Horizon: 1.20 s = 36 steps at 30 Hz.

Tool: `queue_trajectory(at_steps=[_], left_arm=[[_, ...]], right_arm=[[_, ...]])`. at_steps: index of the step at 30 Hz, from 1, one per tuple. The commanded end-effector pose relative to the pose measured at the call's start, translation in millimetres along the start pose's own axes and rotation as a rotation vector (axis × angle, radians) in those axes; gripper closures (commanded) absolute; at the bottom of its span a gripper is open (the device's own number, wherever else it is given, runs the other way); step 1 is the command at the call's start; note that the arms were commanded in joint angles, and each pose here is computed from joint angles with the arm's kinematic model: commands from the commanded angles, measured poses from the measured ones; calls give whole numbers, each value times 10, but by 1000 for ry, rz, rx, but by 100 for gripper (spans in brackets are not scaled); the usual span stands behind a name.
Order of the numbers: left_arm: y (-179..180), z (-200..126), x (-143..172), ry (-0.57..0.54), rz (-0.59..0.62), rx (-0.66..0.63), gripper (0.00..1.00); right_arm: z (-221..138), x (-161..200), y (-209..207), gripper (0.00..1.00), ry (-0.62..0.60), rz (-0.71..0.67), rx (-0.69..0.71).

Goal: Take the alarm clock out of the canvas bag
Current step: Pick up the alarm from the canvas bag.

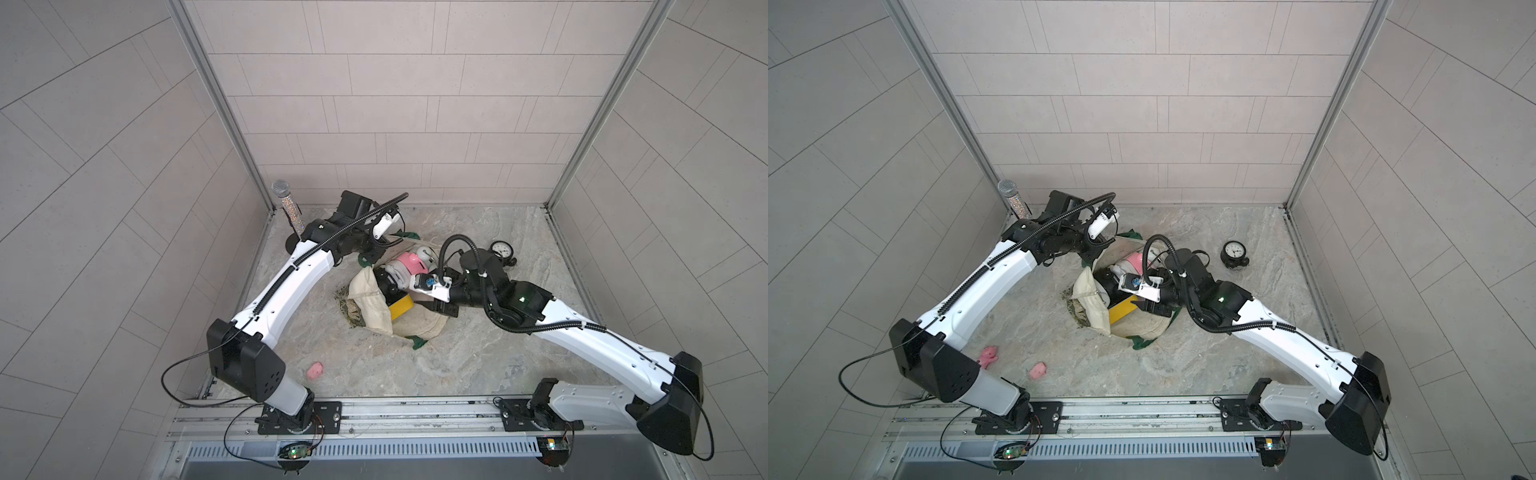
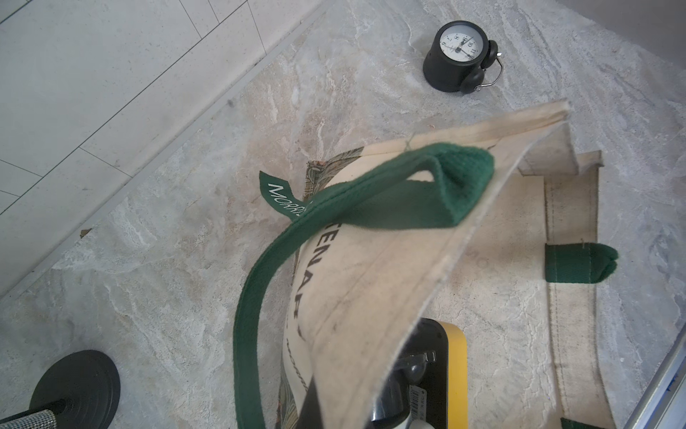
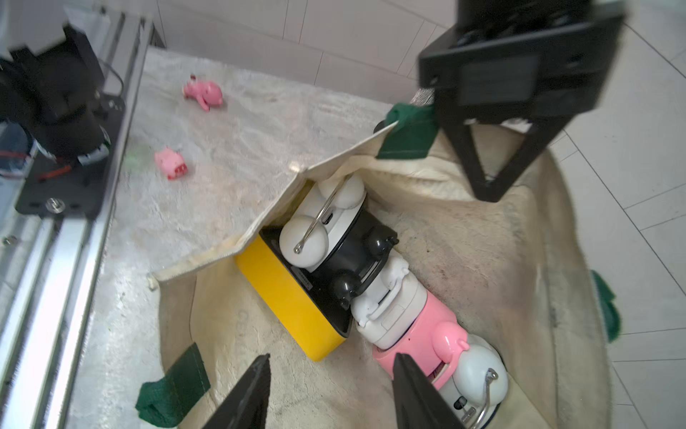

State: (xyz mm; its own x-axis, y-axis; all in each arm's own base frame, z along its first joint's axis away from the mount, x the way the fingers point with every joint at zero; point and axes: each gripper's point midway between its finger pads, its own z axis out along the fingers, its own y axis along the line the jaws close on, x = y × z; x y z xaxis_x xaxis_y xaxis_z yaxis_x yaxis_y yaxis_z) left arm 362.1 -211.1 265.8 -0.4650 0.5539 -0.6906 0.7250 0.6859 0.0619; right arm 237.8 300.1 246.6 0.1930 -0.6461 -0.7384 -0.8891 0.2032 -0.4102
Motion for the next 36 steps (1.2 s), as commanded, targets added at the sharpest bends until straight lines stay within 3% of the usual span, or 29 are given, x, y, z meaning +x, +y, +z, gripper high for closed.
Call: queue_trajectory(at_steps=[1,8,16,36], left_arm=[[-31,-387,-571,-242,67,-23,100],[-39,-383,-572,-242,66,-18,100],[-51,-382,-580,-245,64,-10,100],[-73,-369,-567,-237,72,-12,100]], right_arm=[[129,274,16,43,130,-155,37],[437,516,251,41,190,-324,-19],[663,598,205,35,182,-356,38],[1028,819,191,36,237,-412,47]])
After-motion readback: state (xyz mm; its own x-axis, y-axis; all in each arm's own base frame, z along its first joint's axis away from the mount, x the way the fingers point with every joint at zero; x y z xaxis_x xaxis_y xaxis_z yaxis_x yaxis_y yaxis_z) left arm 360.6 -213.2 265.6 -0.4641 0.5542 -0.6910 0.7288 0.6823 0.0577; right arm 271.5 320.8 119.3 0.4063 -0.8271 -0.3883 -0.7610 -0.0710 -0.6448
